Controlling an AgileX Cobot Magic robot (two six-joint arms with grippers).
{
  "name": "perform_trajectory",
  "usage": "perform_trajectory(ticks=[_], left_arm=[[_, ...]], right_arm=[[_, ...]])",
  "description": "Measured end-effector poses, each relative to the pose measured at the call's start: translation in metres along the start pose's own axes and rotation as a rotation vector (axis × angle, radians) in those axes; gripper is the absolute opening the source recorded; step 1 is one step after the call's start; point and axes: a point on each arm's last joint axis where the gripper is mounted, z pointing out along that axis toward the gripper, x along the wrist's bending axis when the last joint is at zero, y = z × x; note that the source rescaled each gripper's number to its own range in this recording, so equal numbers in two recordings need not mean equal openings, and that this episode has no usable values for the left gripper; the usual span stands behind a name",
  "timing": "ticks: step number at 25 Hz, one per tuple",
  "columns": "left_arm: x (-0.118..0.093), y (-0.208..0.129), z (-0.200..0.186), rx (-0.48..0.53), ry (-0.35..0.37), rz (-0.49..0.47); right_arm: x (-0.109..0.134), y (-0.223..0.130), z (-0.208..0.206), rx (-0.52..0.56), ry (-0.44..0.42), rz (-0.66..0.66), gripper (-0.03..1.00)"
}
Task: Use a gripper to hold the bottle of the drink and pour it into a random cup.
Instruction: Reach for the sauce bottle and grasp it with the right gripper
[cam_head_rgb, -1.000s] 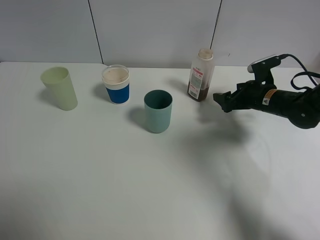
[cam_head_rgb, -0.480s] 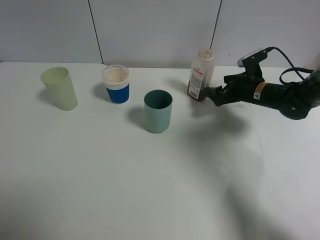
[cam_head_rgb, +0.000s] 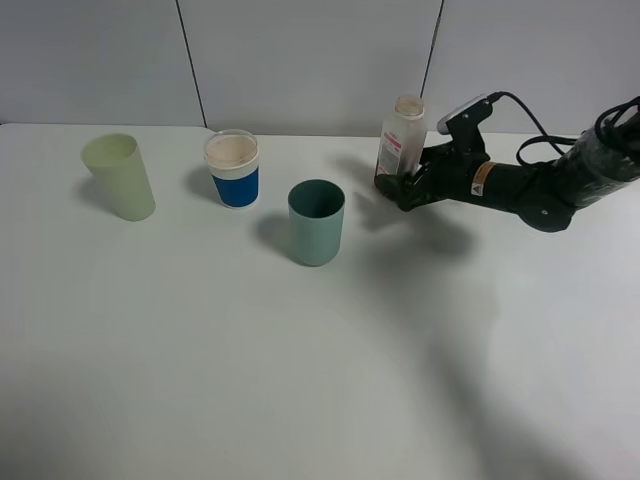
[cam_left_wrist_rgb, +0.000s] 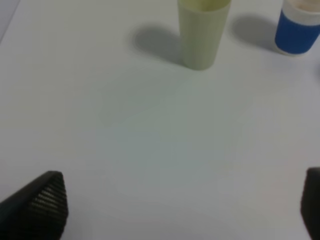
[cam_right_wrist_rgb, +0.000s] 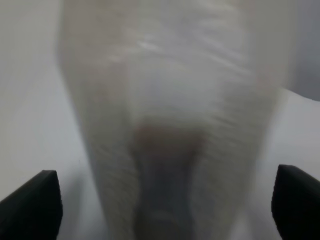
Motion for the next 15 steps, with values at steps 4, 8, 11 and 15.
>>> perform_trajectory(ticks=[4, 8, 11, 15], left_arm=[[0.0000, 0.0000, 0.0000, 0.000, 0.000, 0.000], [0.0000, 0.0000, 0.0000, 0.000, 0.000, 0.000], [0.0000, 0.0000, 0.0000, 0.000, 0.000, 0.000], [0.0000, 0.0000, 0.0000, 0.000, 0.000, 0.000]], right_arm=[[0.0065, -0.0007, 0.0074, -0.001, 0.007, 0.008, 0.84], [0.0051, -0.0004, 0.0094, -0.009, -0.041, 0.028, 0.84], [0.0021, 0.0001, 0.0093, -0.014, -0.073, 0.041, 0.77], [0.0021, 0.0004, 0.0093, -0.018, -0.073, 0.033, 0.49]])
